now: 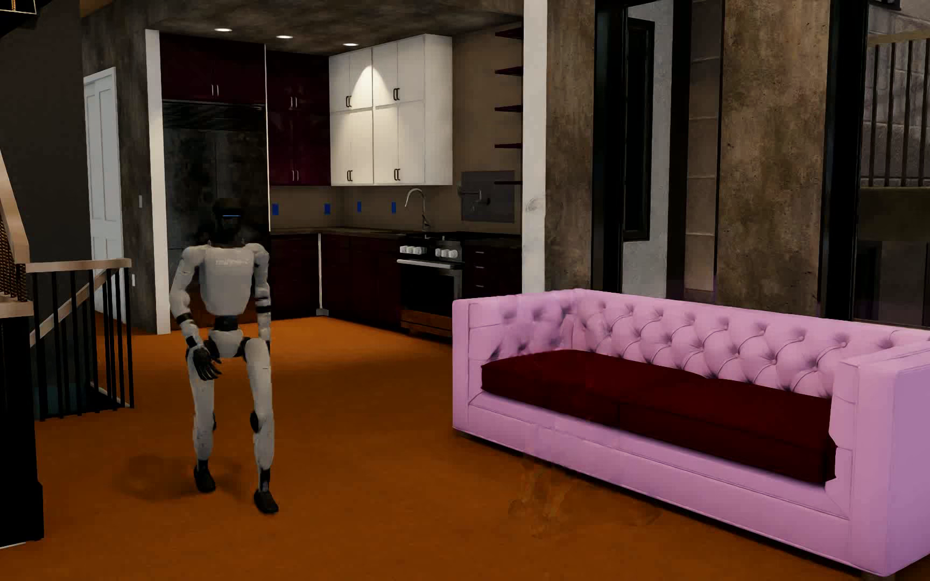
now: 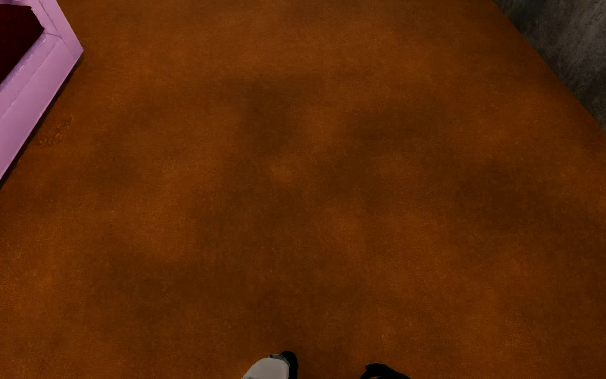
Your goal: Walk to the light pink sofa
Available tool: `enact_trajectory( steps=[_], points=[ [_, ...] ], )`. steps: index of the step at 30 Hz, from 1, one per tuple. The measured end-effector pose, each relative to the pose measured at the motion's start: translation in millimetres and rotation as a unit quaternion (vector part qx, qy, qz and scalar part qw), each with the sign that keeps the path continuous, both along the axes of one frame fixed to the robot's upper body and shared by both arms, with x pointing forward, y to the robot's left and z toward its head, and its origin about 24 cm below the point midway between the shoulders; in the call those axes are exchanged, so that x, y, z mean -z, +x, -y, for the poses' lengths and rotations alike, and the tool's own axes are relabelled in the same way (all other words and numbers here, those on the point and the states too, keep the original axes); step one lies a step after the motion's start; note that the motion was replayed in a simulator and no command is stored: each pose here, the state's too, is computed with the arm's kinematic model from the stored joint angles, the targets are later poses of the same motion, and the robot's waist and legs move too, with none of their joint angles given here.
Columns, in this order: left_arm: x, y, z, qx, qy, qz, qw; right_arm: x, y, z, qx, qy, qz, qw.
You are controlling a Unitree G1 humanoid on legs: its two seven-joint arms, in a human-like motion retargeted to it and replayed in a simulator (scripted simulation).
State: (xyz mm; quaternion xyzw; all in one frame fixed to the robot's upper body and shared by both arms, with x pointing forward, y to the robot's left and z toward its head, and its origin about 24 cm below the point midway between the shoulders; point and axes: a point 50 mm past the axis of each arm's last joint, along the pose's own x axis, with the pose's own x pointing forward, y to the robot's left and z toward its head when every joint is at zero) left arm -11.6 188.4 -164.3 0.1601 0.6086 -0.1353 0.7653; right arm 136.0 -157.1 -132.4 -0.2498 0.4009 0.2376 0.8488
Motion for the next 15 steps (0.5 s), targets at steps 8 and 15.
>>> enact_trajectory(
  steps=[8, 15],
  points=[
    [1.8, -48.8, -23.8, 0.005, 0.046, -0.102, 0.994, 22.8, -44.6, 16.8, 0.055, -0.027, -0.086, 0.994],
    [-8.7, 65.9, -42.0, 0.013, 0.055, 0.073, 0.996, 33.6, -97.1, 47.3, 0.048, -0.088, -0.170, 0.980]
  ],
)
